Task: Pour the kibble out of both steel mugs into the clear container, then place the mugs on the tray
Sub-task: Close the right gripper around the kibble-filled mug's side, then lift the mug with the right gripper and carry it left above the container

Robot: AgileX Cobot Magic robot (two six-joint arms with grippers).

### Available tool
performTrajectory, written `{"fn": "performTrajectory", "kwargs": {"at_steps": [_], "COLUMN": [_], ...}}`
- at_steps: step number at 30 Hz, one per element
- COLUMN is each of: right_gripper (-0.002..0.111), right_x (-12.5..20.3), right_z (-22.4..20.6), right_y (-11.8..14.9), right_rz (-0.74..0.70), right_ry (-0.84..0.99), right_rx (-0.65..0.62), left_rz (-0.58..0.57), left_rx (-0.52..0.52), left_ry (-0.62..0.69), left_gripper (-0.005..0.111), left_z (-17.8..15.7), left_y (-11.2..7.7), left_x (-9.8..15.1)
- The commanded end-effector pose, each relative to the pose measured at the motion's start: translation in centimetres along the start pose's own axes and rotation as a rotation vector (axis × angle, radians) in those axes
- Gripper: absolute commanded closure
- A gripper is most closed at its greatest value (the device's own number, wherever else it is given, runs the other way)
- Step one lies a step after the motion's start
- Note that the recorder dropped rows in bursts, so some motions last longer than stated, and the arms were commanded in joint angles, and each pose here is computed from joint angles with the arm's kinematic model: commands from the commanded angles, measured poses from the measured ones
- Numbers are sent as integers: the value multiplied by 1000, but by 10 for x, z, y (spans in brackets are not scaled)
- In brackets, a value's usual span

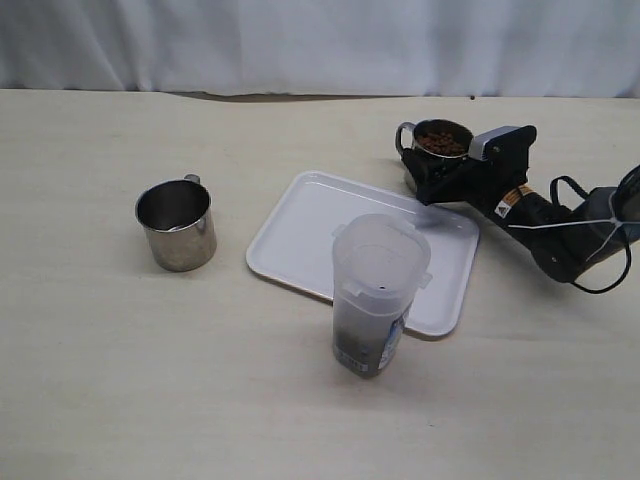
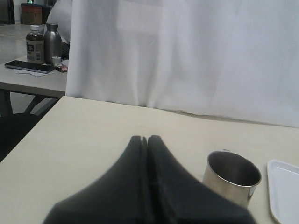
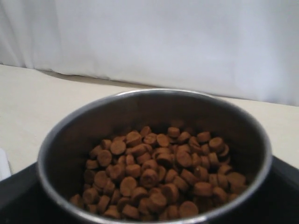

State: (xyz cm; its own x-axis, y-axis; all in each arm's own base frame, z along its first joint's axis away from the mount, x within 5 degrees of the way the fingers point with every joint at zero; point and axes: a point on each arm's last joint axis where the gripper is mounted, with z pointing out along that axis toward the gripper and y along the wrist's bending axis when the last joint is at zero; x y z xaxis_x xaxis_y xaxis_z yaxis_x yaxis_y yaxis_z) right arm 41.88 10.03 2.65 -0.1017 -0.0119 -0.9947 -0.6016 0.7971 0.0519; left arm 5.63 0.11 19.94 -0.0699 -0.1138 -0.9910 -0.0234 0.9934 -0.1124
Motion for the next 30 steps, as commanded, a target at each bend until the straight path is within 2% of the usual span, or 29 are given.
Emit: {"fn": "performTrajectory", "kwargs": {"at_steps": [1,2,7,13,16,21,30], "right_gripper": [98,103,103,103,103,103,103], "right_x": [0,0,-18,-84,-125,-170,-189], "right_z": [1,0,-2,-26,-51,-101,-173], "right_y": [-5,-7,-10,1,16,47,101], "right_rz": [13,24,15,-32,-92,-140,-213], "right_ry": [6,2,-33,13,38,48,120], "right_rx": [58,77,94,132,122,138,129], "left_rz": [-4,-4,-4,-4,-4,-4,-4], "left_rx": [10,10,10,10,10,10,10], "left_ry": [-7,-7,-7,-7,-7,-7,-7], "left_gripper": [107,107,107,107,107,107,107], "left_z": [0,0,0,0,0,0,0], "left_y": [-1,-1,-1,-1,-1,-1,-1], "left_x": [0,0,0,0,0,0,0]}}
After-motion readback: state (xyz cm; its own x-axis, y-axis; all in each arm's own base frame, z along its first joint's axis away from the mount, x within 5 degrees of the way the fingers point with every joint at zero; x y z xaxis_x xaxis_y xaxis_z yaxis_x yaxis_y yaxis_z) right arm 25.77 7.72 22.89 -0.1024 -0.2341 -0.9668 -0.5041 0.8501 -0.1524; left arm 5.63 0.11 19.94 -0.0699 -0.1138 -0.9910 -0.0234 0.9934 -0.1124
